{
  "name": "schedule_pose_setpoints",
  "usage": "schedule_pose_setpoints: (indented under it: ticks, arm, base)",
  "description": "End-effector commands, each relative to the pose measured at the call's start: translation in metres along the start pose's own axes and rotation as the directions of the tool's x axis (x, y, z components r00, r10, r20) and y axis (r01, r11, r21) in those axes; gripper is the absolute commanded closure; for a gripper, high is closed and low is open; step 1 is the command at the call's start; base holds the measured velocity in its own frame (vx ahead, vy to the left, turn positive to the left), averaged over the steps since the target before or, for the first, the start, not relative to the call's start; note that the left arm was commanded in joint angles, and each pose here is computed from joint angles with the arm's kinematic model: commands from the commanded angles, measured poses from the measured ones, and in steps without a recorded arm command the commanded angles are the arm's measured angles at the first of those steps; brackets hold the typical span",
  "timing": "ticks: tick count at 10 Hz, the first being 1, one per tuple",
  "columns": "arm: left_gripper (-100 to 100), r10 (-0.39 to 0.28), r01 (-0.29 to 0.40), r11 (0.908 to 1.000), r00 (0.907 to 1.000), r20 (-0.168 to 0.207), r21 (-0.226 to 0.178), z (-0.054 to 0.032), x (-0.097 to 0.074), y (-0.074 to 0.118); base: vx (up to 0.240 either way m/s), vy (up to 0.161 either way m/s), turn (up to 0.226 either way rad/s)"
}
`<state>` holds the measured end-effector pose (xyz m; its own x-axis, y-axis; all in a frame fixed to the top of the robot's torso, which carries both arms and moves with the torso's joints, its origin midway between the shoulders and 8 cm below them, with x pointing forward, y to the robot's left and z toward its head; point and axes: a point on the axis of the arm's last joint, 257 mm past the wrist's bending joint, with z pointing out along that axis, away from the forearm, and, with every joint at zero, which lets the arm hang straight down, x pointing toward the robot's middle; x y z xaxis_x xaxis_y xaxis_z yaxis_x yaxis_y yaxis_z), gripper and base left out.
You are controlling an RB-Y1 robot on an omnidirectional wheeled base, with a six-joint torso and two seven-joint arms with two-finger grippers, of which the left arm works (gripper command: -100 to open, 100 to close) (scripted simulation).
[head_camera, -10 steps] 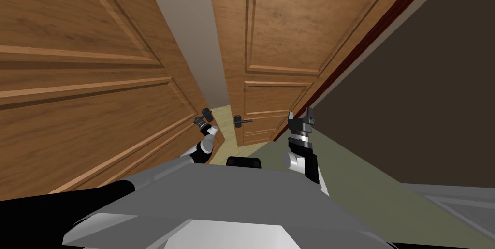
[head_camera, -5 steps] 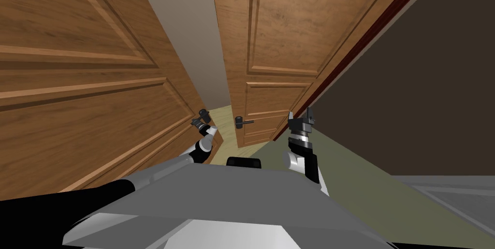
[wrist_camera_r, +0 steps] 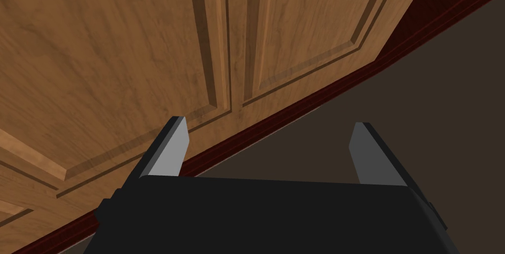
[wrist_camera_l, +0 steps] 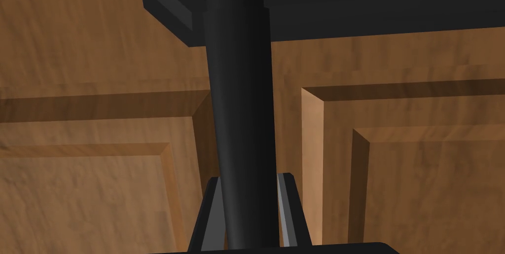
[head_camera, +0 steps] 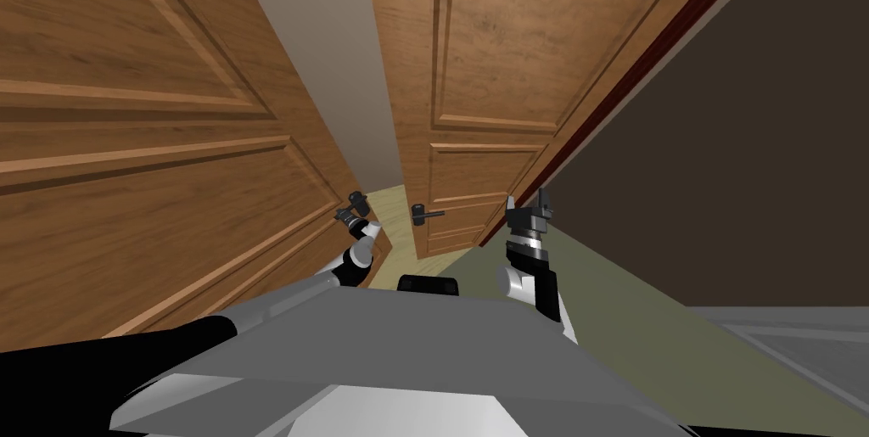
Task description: Push the door open
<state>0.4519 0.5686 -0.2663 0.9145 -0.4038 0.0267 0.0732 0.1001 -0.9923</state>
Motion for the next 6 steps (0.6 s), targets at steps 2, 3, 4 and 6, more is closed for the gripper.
schedule_pose_setpoints:
  ticks: [2, 3, 4, 6]
  arm:
    - [100, -0.006, 0.003, 0.9992, 0.9981, 0.062, 0.039, 0.014, -0.018, -0.016]
    - [100, 0.0, -0.004, 0.9995, 0.9912, 0.133, 0.031, 0.016, -0.04, -0.014]
    - [100, 0.0, -0.004, 0.9995, 0.9912, 0.133, 0.031, 0.016, -0.04, -0.014]
    - [100, 0.0, -0.004, 0.9995, 0.9912, 0.133, 0.031, 0.016, -0.04, -0.014]
  base:
    - [0.0, 0.035, -0.102]
    - [0.011, 0.1, -0.252]
    - [0.023, 0.121, -0.145]
    - [0.016, 0.036, 0.007]
